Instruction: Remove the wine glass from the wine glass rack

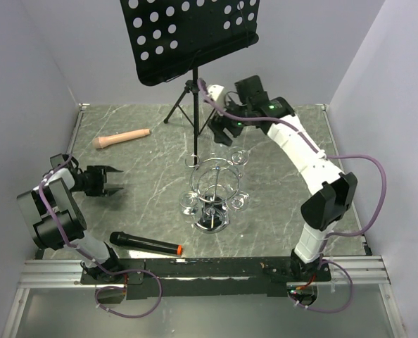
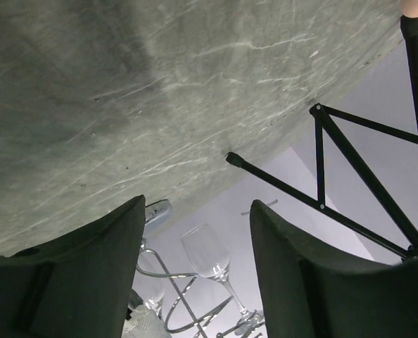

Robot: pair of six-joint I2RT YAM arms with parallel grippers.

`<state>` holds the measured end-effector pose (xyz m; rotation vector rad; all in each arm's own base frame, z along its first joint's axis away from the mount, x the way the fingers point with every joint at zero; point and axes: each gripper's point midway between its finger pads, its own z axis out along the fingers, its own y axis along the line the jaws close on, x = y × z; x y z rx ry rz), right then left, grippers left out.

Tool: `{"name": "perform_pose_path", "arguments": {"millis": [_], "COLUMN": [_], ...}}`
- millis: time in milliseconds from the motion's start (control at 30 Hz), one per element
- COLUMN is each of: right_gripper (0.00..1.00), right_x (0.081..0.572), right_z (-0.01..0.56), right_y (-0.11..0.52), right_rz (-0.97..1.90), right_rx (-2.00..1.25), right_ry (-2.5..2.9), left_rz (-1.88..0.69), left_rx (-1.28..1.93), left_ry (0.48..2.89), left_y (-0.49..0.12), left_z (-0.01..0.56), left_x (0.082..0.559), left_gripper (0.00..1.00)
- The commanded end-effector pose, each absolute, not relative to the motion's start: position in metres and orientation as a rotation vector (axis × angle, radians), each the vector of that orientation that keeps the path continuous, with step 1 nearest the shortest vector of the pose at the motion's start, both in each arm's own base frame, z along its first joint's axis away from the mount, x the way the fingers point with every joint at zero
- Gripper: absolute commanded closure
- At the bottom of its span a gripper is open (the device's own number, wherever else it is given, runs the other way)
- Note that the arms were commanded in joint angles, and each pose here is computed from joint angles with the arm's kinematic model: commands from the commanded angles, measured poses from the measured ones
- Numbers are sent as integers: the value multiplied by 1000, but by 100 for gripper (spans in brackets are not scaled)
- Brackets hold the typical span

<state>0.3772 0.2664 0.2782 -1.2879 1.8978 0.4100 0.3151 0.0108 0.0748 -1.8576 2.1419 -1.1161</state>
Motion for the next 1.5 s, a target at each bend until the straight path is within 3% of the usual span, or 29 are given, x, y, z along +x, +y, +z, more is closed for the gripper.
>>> {"name": "perform_pose_path", "arguments": {"millis": [0,333,400,733,1067,1467], "right_gripper": [69,70,70,69,68,65], "right_x": [384,424,435,480,496,507], "right_z": [316,302,298,293,280,258], "right_y": [228,135,115,46,-18,-35], "right_rz": [369,200,170,105,83,105], "right_rx": [-1161,-962,-916,-730,-560,-503], "right_ry": [1845,1932,1949,2010,2072,2117], "left_rz": [-1118,-1072,-1098,-912,-926,-816], "left_rx": [-1778,-1540,-1477,-1426,-1449,-1374], "left_ry": [2121,2125,2127,2160,2152,2178], "left_y": [17,32,29,46,43,55], "left_z": [75,89,94,93,92,101], "left_x": [324,343,345,342,336,336], "left_gripper": [37,28,1,0,0,0]}}
